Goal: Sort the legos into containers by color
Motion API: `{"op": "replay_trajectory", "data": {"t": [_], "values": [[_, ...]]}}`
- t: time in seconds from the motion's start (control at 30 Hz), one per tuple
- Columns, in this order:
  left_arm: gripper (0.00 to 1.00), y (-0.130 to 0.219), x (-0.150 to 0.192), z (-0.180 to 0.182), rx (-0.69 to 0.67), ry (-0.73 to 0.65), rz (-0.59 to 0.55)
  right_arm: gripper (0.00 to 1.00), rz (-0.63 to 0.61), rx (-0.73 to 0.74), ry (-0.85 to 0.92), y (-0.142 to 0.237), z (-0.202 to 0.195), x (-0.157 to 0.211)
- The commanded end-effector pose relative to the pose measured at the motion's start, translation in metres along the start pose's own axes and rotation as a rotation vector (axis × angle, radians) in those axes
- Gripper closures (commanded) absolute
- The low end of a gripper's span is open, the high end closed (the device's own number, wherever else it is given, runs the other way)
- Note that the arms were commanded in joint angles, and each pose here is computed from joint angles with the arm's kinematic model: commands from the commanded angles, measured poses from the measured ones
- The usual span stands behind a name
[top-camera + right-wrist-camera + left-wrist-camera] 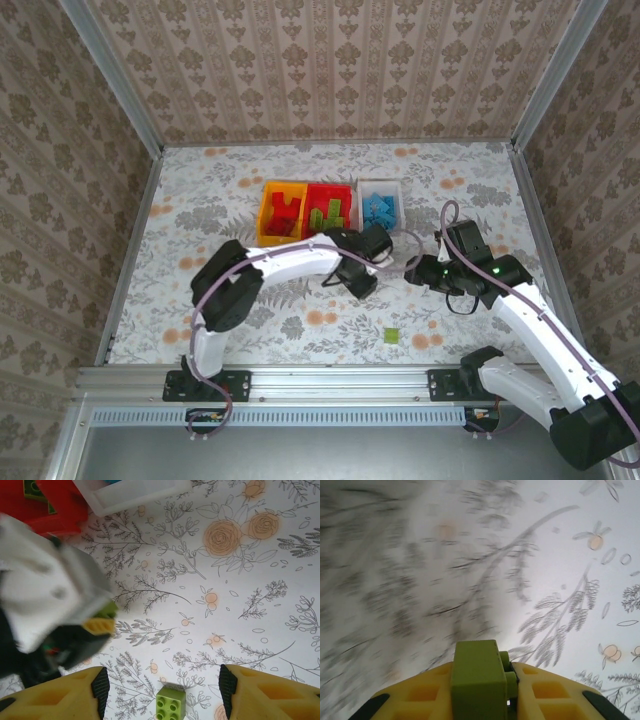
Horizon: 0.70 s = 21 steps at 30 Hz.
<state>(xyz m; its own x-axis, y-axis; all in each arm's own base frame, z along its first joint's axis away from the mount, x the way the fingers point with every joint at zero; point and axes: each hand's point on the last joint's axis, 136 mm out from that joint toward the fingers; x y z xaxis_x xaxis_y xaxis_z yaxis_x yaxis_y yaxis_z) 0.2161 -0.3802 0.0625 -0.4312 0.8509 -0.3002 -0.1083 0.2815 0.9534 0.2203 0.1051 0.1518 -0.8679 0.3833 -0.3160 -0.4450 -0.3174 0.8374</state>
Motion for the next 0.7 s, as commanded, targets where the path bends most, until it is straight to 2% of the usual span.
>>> {"op": "replay_trajectory", "data": {"t": [0.0,0.2,0.33,0.5,0.67], "values": [[0.72,0.046,0.002,0.047,-0.087,0.177,-0.069,0.37,0.020,-0.062,0.088,0.004,0.021,-0.001],[0.72,0.081,0.006,0.129,-0.222,0.362,-0.092,0.37,0.053,-0.131,0.227,0.000,0.058,0.002],[0.72,0.078,0.003,0.168,-0.248,0.452,-0.054,0.37,0.095,-0.140,0.305,-0.007,0.074,0.009],[0.65,0.057,-0.015,0.187,-0.255,0.465,-0.038,0.36,0.142,-0.124,0.403,-0.011,0.083,0.020],[0.53,0.039,-0.020,0.190,-0.249,0.499,-0.002,0.32,0.253,-0.005,0.437,-0.021,0.066,0.040]]}}
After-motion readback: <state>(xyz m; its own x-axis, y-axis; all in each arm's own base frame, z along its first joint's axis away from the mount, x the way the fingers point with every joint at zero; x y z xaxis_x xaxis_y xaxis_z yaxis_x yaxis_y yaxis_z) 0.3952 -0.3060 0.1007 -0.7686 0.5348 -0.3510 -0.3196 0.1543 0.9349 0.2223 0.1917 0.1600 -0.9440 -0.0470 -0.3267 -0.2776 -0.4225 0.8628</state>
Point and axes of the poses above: each hand's point on the last joint's axis, 136 mm out from that joint toward the fingers, its own y axis back along the fingers, its own z axis along the line the jaws close on, x = y × z, and after that the axes turned 8 degrees about -y, right-handed
